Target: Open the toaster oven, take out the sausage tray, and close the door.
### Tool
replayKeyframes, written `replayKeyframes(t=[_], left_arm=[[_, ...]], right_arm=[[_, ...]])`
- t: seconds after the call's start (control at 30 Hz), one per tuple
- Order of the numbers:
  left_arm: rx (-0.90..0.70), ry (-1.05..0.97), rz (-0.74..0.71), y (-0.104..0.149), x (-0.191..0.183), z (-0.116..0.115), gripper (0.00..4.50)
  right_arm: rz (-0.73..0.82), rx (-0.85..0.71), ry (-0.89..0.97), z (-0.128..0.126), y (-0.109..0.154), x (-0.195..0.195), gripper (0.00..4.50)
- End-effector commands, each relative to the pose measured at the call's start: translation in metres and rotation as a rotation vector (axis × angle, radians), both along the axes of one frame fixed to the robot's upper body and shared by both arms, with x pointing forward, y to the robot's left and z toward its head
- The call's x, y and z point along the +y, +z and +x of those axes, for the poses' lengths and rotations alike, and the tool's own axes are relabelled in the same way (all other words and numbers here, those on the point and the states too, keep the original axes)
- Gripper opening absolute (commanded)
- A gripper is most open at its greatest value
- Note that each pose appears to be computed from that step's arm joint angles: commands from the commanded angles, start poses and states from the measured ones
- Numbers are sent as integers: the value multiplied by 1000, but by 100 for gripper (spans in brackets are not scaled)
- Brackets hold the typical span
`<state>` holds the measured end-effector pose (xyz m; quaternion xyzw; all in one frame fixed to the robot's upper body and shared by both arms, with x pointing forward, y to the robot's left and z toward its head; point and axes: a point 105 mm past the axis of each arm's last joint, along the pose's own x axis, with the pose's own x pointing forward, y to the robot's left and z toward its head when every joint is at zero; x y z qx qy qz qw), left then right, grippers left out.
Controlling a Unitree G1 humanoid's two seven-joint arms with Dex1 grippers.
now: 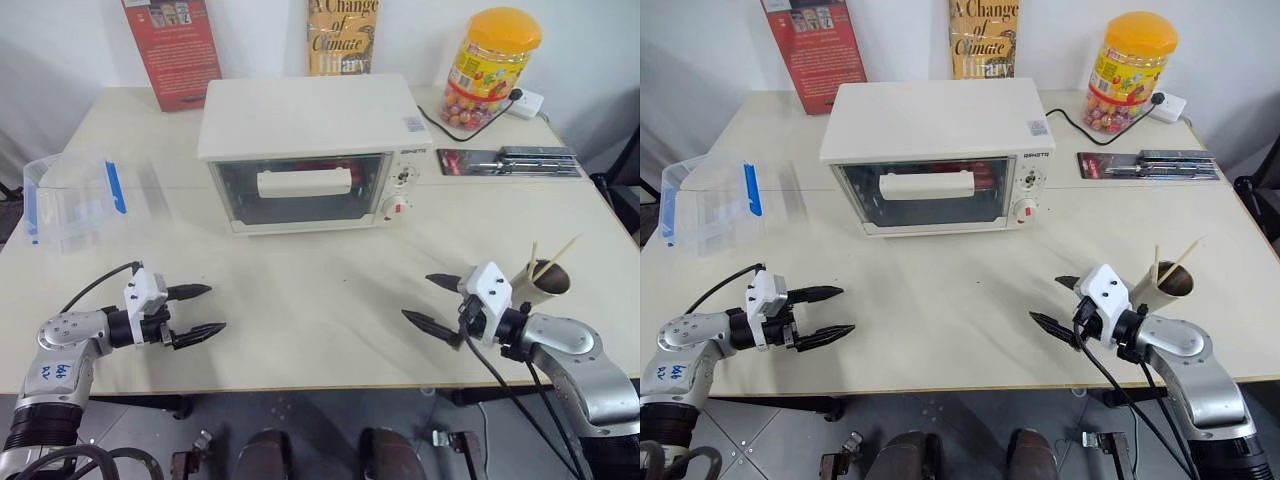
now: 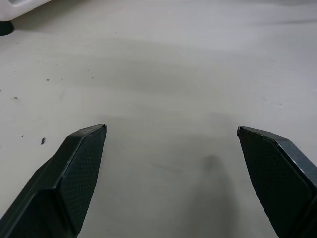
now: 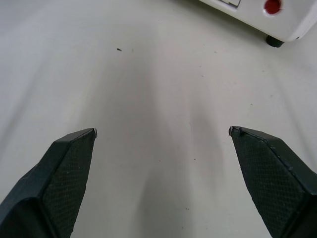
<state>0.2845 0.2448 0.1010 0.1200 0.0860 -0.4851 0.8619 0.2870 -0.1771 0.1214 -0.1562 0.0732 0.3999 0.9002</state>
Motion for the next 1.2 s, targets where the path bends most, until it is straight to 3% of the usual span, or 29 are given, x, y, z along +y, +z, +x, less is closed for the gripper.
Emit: replayKeyframes(t=[0.03,0.23,0.57,0.77,1.0,1.2], left_arm=[[-36,29,8,7,8,0,449],[-69,126,-60,23,8,13,449],[-133,120,-208,59,11,20,449],[-156,128,-226,67,16,17,449],[-215,164,-303,88,21,19,449],[-208,213,-297,101,37,13,449]], right_arm=[[2,-56,43,-1,19,8,450],[30,-71,92,4,36,27,450],[53,-167,204,49,87,70,450],[73,-260,319,69,121,101,450],[88,-307,509,63,141,136,450],[60,-234,686,30,131,145,450]])
